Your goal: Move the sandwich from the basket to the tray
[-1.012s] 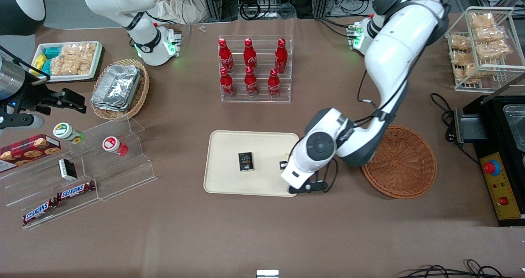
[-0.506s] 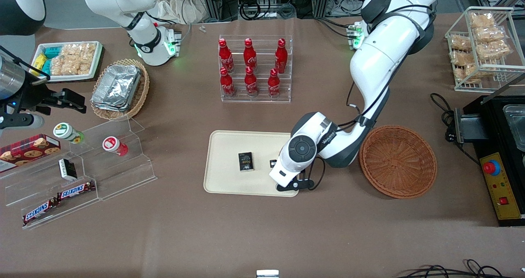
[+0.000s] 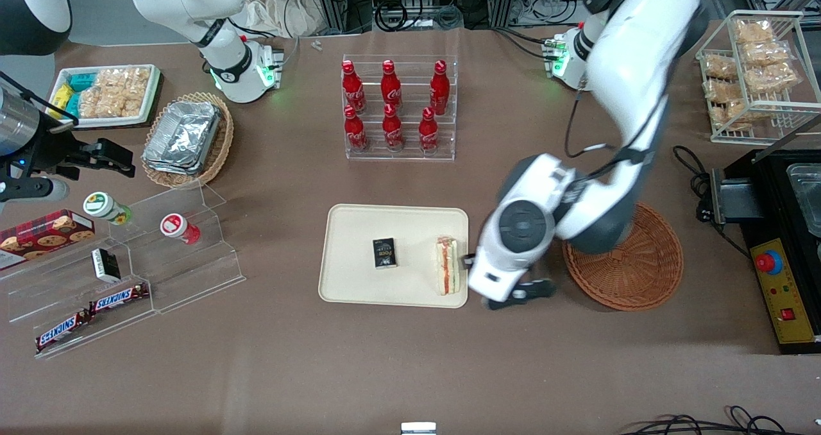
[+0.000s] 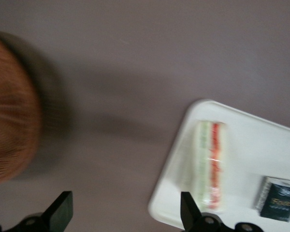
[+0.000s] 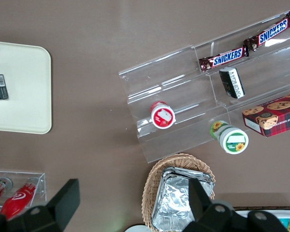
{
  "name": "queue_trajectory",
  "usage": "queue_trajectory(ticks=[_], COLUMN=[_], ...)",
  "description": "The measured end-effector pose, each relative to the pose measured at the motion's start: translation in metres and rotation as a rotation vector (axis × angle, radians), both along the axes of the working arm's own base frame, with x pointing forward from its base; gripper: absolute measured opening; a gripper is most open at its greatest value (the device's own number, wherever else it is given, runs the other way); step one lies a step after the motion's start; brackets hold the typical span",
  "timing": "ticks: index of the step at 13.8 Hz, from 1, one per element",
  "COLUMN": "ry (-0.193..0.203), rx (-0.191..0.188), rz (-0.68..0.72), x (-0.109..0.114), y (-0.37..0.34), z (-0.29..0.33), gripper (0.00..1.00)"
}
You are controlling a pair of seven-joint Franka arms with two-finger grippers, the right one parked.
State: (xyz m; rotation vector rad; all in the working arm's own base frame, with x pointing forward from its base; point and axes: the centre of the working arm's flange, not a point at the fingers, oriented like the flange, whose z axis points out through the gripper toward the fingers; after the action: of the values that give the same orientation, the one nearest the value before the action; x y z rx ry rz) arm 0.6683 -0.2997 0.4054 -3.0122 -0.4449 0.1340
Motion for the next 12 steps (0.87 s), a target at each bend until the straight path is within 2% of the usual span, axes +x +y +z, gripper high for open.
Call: queue_trajectory(ticks=[3, 5, 9, 12], ry=[-0.033, -0.043, -0.056, -0.077], rx=[-0.001, -0.008, -0.056, -0.05], rz=[0.012, -0.011, -0.065, -0.064], x=[0.009, 0.0, -0.024, -0.034], y=[0.094, 0.119, 0.161, 0.183], z=[0.058, 0.064, 0.086, 0.107], gripper=[1.0, 1.0, 1.0, 1.0])
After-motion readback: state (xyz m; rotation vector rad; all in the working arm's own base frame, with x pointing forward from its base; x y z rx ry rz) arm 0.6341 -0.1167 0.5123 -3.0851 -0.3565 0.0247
